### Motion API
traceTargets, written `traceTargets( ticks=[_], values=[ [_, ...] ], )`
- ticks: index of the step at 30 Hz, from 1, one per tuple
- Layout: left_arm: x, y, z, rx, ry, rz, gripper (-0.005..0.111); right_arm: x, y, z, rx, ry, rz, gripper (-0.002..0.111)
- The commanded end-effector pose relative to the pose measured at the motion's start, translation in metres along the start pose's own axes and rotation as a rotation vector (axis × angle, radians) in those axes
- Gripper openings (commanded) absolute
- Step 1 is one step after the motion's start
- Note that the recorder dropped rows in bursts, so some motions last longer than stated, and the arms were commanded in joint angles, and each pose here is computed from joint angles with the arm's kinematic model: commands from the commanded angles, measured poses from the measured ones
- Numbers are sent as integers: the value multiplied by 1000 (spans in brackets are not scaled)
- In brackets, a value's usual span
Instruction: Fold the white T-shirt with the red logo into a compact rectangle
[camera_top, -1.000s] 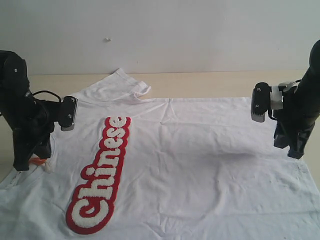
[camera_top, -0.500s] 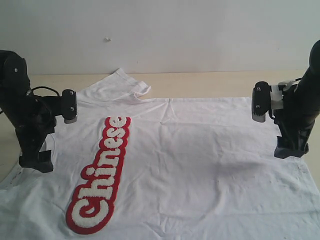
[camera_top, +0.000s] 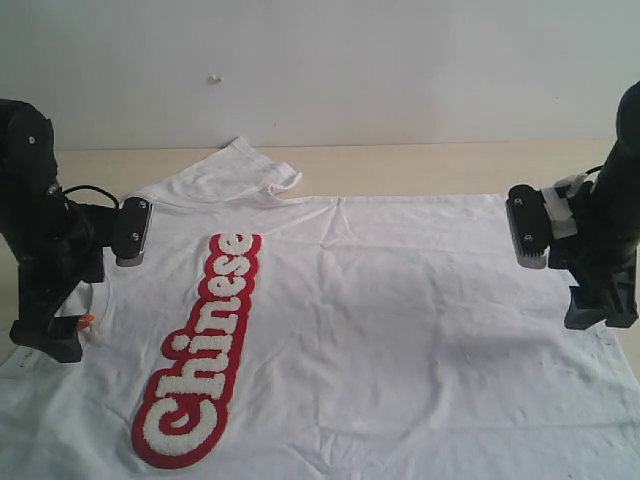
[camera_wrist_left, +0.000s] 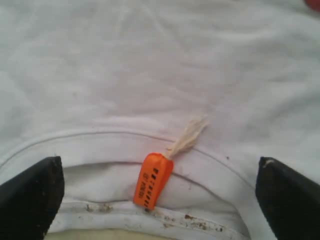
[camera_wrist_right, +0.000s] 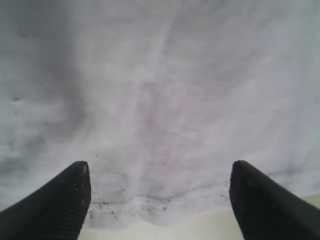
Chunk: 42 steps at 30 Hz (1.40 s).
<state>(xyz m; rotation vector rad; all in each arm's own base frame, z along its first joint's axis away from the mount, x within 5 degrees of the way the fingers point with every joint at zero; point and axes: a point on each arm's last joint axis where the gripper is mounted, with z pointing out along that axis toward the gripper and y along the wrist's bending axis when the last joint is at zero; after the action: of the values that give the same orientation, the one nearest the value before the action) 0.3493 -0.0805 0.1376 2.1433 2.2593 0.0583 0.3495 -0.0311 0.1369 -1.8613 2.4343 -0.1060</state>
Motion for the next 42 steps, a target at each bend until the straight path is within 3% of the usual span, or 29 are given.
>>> traceTargets(
  ticks=[1, 12, 14, 20, 23, 32, 38, 42],
  values=[
    [0, 1, -2, 1, -1, 4, 105, 3, 3, 15, -74, 19, -13, 72],
    [1, 0, -2, 10, 1, 4, 105, 3, 2, 35, -92, 23, 9, 70],
    [1, 0, -2, 12, 2, 4, 105, 3, 3, 40, -104, 25, 9, 60],
    [1, -1, -2, 16, 2, 2, 105, 3, 6, 59, -150, 33, 10, 14],
    [1, -1, -2, 16, 2, 2, 105, 3, 7, 62, -157, 35, 16, 0],
    [2, 2, 15, 28, 28, 44, 105, 3, 7, 62, -154, 38, 59, 0],
    [-1, 13, 31, -61, 8, 59, 105, 3, 7, 62, -154, 38, 59, 0],
    [-1, 11, 40, -23, 20, 71, 103, 3, 7, 62, -154, 38, 59, 0]
  ],
)
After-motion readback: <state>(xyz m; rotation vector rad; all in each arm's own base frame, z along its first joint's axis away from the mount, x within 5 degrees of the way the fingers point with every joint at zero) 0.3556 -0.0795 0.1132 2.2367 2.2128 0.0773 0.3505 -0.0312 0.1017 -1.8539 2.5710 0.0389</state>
